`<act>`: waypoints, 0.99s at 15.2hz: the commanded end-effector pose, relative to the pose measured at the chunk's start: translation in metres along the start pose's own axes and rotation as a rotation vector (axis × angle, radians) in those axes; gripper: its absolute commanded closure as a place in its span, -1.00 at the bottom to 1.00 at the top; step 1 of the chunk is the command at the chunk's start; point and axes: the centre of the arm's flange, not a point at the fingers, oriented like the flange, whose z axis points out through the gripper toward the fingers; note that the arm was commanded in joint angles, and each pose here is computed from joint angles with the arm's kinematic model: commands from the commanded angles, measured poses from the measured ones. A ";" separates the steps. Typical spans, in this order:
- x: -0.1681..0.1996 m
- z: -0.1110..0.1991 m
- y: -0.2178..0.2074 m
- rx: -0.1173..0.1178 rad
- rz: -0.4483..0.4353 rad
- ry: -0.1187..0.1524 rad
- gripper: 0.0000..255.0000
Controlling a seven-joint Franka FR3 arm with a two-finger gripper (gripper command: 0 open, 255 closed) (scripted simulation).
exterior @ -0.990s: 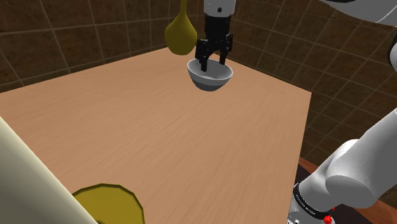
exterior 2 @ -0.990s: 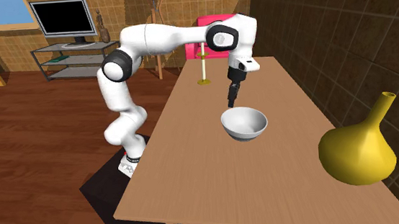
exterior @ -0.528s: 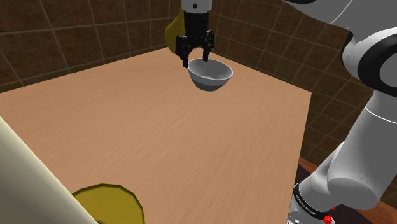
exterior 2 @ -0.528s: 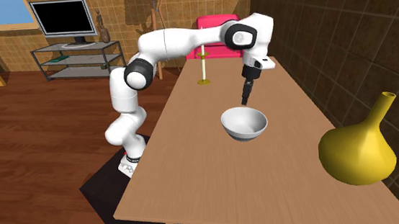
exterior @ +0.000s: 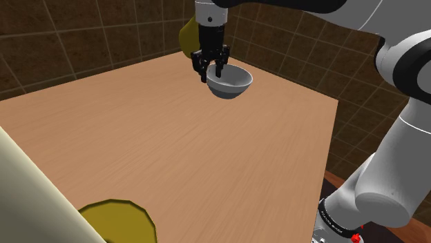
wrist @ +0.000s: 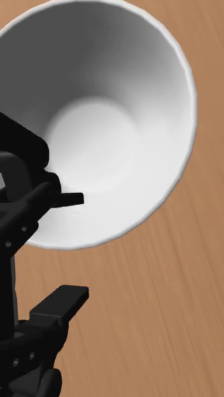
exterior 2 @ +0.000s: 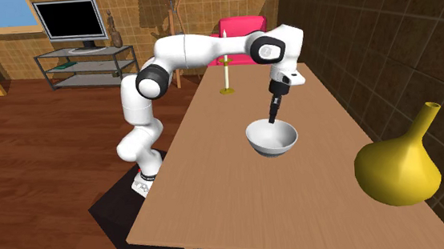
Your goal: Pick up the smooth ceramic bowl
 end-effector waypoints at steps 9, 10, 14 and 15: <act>0.000 0.000 0.000 0.000 0.000 0.000 1.00; 0.000 -0.005 0.001 0.000 0.000 0.000 1.00; -0.002 -0.026 0.002 0.000 0.000 0.000 1.00; -0.003 -0.031 0.003 0.000 0.000 0.000 1.00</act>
